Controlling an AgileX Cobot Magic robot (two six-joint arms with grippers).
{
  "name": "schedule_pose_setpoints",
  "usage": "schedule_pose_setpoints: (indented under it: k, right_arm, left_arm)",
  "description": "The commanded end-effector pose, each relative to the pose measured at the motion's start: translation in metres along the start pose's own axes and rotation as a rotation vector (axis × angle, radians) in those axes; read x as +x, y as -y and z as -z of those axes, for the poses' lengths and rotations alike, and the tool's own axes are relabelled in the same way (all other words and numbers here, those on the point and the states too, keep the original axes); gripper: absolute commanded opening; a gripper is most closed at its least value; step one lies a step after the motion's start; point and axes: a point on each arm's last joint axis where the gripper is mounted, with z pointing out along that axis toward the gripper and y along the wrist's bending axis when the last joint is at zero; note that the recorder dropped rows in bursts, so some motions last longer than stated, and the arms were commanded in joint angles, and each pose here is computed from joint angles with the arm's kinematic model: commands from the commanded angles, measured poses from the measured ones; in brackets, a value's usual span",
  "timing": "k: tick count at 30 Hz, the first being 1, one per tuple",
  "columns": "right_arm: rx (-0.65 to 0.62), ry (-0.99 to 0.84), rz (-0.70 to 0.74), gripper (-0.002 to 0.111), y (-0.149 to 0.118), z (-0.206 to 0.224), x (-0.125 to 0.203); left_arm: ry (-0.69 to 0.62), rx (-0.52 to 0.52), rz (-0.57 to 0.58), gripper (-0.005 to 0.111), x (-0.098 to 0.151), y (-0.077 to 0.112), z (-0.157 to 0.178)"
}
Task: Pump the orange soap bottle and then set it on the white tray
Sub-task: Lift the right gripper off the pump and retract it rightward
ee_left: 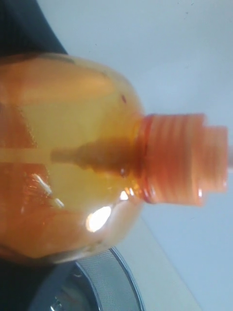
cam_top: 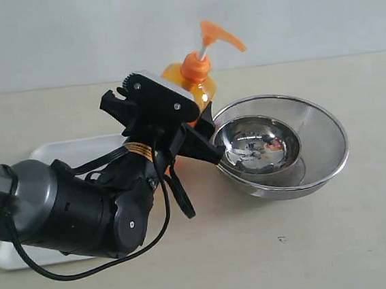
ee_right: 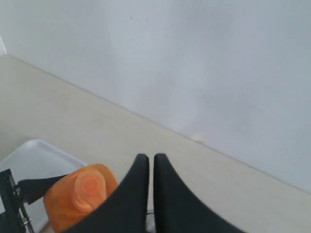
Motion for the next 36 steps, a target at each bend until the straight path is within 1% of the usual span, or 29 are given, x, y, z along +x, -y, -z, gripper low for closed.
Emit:
schedule_pose_setpoints:
  k: [1, 5, 8, 9, 13, 17, 20, 22, 24, 32, 36]
  right_arm:
    - [0.079, 0.095, -0.02, 0.0, 0.001, 0.019, 0.016]
    - [0.208, 0.218, -0.088, 0.0, 0.007, 0.032, 0.053]
    - [0.29, 0.263, -0.121, 0.0, 0.01, 0.04, 0.087]
    - [0.306, 0.281, -0.156, 0.0, 0.01, 0.043, 0.095]
    - [0.321, 0.275, -0.209, 0.0, 0.008, 0.05, 0.124]
    - [0.359, 0.28, -0.231, 0.0, 0.009, 0.054, 0.148]
    - [0.351, 0.241, -0.249, 0.0, 0.008, 0.053, 0.157]
    - [0.327, 0.213, -0.326, 0.0, 0.006, 0.051, 0.161]
    - [0.317, 0.201, -0.353, 0.0, 0.005, 0.051, 0.162]
    - [0.319, 0.207, -0.353, 0.0, 0.005, 0.051, 0.162]
    - [0.319, 0.207, -0.353, 0.0, 0.005, 0.051, 0.162]
  left_arm:
    - [0.097, -0.052, 0.022, 0.005, -0.017, -0.006, 0.0]
    - [0.097, -0.052, 0.048, 0.005, -0.017, -0.006, 0.0]
    - [0.1, -0.054, 0.048, 0.005, -0.017, -0.006, 0.0]
    - [0.105, -0.058, 0.048, 0.005, -0.018, -0.006, 0.0]
    - [0.109, -0.061, 0.048, 0.005, -0.018, -0.007, 0.0]
    - [0.109, -0.061, 0.048, 0.005, -0.018, -0.007, 0.0]
    - [0.109, -0.061, 0.048, 0.005, -0.018, -0.007, 0.0]
    - [0.109, -0.061, 0.051, 0.005, -0.018, -0.007, 0.0]
    - [0.11, -0.059, 0.056, 0.005, -0.018, -0.007, 0.0]
    - [0.111, -0.057, 0.065, 0.005, -0.018, -0.006, 0.0]
    - [0.103, -0.071, 0.103, 0.005, -0.017, -0.008, 0.0]
